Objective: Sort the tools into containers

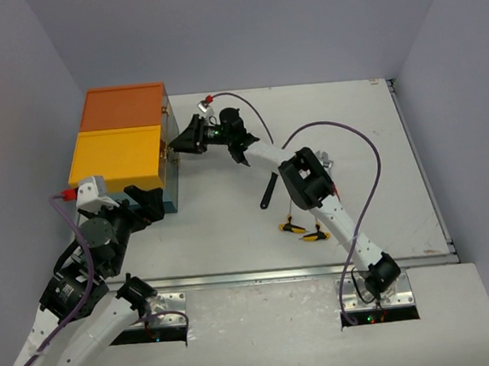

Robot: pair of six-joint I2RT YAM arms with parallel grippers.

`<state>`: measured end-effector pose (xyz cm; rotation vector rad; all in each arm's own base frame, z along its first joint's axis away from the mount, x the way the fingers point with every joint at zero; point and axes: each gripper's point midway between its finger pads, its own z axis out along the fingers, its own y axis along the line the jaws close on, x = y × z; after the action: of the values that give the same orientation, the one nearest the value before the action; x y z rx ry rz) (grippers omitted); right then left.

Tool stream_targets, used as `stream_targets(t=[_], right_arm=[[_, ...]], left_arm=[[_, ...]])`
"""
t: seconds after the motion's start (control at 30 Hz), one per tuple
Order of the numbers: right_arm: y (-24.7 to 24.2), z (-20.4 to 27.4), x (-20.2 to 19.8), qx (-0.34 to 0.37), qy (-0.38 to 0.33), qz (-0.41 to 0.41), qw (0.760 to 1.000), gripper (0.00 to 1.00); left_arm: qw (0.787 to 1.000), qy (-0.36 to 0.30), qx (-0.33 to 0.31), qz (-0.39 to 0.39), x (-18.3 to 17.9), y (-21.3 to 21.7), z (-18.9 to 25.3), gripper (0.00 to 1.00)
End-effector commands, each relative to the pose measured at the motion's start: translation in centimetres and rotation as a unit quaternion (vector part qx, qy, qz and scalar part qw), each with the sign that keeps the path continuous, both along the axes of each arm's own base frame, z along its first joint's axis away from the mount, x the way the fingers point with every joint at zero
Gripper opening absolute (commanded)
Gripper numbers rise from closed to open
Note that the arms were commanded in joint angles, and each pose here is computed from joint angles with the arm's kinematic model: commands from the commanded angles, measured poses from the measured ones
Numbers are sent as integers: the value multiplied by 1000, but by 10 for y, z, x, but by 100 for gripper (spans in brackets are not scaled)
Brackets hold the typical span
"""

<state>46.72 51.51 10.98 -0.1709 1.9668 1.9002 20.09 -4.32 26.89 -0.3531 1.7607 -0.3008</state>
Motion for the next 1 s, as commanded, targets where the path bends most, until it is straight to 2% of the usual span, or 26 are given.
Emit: stream_targets(t=[0.0,0.2,0.47,0.6,0.73,0.87,0.93,0.97], right_arm=[[14,23,-7,22,-27,5,999,42],[4,27,-13,33,-33,2,999,21],[-59,16,-17,0,-37,-19,999,19],[-89,21,-24,-15,-47,-19,999,20],[-121,8,-29,-35,-41,-28,998,27],[-134,5,-25,-38,-34,-32,998,29],[-139,4,-22,-39,-31,-36,998,32],[-140,6,-22,-38,-32,-34,998,38]], left_arm=[[1000,-22,-10,1,2,0,10,100],[1000,-24,-11,1,1,0,11,100],[999,-29,-14,-2,0,0,12,100],[1000,-28,-13,-3,0,0,12,100],[1000,-27,-12,-4,1,-1,11,100],[1000,-25,-11,-3,1,-1,11,100],[1000,-26,-12,-4,1,-1,11,100],[1000,-26,-12,-3,1,-1,11,100]])
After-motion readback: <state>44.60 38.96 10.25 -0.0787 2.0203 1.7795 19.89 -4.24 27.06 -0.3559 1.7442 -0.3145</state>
